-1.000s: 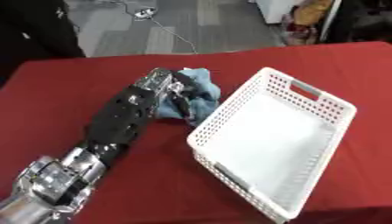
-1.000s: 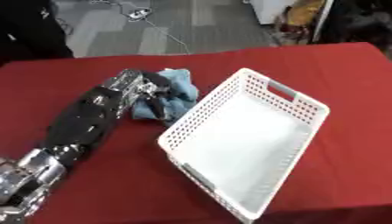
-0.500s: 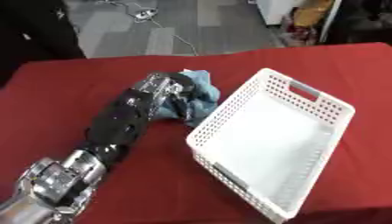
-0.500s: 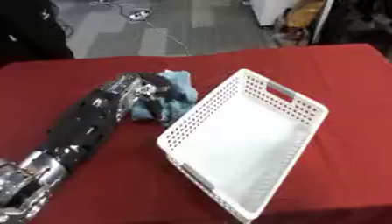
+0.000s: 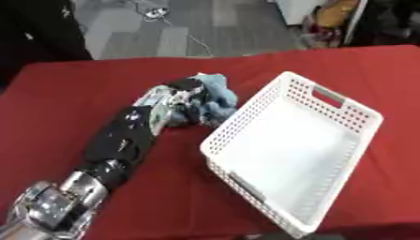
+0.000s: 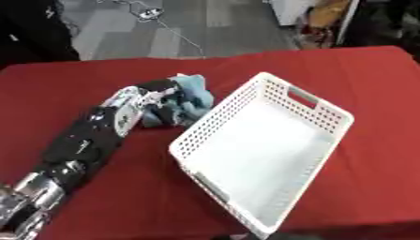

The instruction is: Pick up objects on the table and place them in the box.

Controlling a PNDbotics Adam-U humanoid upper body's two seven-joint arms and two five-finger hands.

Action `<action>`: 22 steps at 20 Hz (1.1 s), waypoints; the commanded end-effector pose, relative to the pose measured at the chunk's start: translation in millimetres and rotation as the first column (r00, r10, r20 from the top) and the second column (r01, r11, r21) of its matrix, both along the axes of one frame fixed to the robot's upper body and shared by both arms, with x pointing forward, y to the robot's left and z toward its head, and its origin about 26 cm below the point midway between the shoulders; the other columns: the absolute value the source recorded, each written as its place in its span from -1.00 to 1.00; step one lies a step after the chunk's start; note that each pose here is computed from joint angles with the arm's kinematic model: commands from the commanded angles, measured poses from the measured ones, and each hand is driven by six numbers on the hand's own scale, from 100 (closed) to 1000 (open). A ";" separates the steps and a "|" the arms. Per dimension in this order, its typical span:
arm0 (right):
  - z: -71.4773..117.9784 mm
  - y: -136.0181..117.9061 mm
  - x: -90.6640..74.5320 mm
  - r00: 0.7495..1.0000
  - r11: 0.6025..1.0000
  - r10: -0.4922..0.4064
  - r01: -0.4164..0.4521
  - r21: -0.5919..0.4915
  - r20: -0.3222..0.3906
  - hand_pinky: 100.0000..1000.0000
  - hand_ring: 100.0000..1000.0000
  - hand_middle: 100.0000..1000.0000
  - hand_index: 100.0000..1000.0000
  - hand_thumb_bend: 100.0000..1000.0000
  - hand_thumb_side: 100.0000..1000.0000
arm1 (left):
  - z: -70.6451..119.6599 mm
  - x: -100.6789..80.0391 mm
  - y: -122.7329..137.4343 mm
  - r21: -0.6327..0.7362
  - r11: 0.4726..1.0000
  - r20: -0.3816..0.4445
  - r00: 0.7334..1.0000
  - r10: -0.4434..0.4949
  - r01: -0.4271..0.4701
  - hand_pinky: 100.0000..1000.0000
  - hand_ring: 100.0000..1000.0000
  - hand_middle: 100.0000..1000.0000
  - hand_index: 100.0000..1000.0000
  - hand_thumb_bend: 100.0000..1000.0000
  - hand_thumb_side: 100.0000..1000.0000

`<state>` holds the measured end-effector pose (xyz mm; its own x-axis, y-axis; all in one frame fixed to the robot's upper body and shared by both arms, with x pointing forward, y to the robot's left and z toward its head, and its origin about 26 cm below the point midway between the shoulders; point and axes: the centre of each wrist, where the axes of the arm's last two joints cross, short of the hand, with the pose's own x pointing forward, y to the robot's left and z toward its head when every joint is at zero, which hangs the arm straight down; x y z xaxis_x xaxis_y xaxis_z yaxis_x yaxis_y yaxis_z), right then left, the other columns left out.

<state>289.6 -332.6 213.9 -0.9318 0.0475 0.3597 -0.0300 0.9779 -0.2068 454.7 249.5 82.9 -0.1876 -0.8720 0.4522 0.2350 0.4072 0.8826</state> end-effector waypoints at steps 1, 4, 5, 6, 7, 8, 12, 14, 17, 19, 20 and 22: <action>8.7 -0.2 -2.0 1.000 1.000 -0.005 0.006 -0.010 0.029 0.58 0.67 0.62 0.90 -1.00 1.00 | 44.4 -0.7 17.8 -0.203 0.977 0.157 0.983 0.091 -0.058 -1.00 -1.00 -1.00 -0.92 -1.00 -0.51; 8.7 -0.5 -2.0 1.000 1.000 -0.008 0.008 -0.007 0.030 0.57 0.67 0.62 0.90 -1.00 1.00 | 60.7 -4.9 28.2 -0.446 0.892 0.226 0.955 0.190 -0.072 -1.00 -1.00 -1.00 -0.93 -1.00 -0.21; 8.7 -0.5 -2.0 1.000 1.000 -0.008 0.009 -0.007 0.030 0.57 0.67 0.62 0.90 -1.00 1.00 | 62.6 -5.8 31.0 -0.510 0.858 0.234 0.949 0.212 -0.066 -1.00 -1.00 -1.00 -0.93 -1.00 -0.16; 8.6 -0.5 -2.1 1.000 1.000 -0.009 0.009 -0.007 0.030 0.57 0.67 0.62 0.90 -1.00 1.00 | 64.5 -6.4 34.4 -0.575 0.816 0.242 0.941 0.238 -0.058 -1.00 -1.00 -1.00 -0.93 -1.00 -0.13; 8.5 -0.6 -2.1 1.000 1.000 -0.009 0.010 -0.007 0.029 0.57 0.67 0.62 0.90 -1.00 1.00 | 65.3 -6.8 37.2 -0.623 0.780 0.245 0.935 0.257 -0.051 -1.00 -1.00 -1.00 -0.93 -1.00 -0.12; 8.4 -0.6 -2.1 1.000 1.000 -0.009 0.010 -0.008 0.029 0.57 0.67 0.62 0.90 -1.00 1.00 | 66.3 -7.1 40.1 -0.659 0.751 0.251 0.928 0.274 -0.044 -1.00 -1.00 -1.00 -0.93 -1.00 -0.11; 8.2 -0.9 -2.3 1.000 1.000 -0.011 0.011 -0.009 0.028 0.57 0.67 0.62 0.90 -1.00 1.00 | 70.3 -8.2 45.7 -0.721 0.693 0.275 0.910 0.310 -0.018 -1.00 -1.00 -1.00 -0.93 -1.00 -0.09; 8.0 -1.0 -2.4 1.000 1.000 -0.011 0.012 -0.010 0.028 0.57 0.67 0.62 0.90 -1.00 1.00 | 73.5 -8.6 44.7 -0.730 0.684 0.289 0.907 0.308 0.000 -1.00 -1.00 -1.00 -0.93 -1.00 -0.09; 7.8 -1.1 -2.5 1.000 1.000 -0.012 0.013 -0.011 0.028 0.57 0.67 0.61 0.90 -1.00 1.00 | 81.7 -9.4 37.7 -0.717 0.696 0.315 0.909 0.273 0.039 -1.00 -1.00 -1.00 -0.92 -1.00 -0.18; 7.8 -1.0 -2.5 1.000 1.000 -0.011 0.012 -0.011 0.028 0.57 0.67 0.61 0.90 -1.00 1.00 | 91.8 -10.7 26.8 -0.680 0.729 0.342 0.914 0.219 0.080 -1.00 -1.00 -1.00 -0.92 -1.00 -0.26; 7.7 -0.8 -2.4 1.000 1.000 -0.010 0.010 -0.012 0.027 0.57 0.67 0.61 0.90 -1.00 1.00 | 99.0 -11.5 18.6 -0.656 0.747 0.360 0.915 0.182 0.110 -1.00 -1.00 -1.00 -0.92 -1.00 -0.32; 7.4 -0.5 -2.3 1.000 1.000 -0.008 0.008 -0.013 0.026 0.57 0.67 0.61 0.90 -1.00 1.00 | 113.5 -13.4 3.1 -0.608 0.777 0.390 0.913 0.115 0.162 -1.00 -1.00 -1.00 -0.91 -1.00 -0.43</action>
<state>289.5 -332.6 213.8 -0.9314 0.0520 0.3602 -0.0244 0.9786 -0.2044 442.6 258.8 171.9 -0.4210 -0.3996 0.8143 -0.0491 0.9064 0.4195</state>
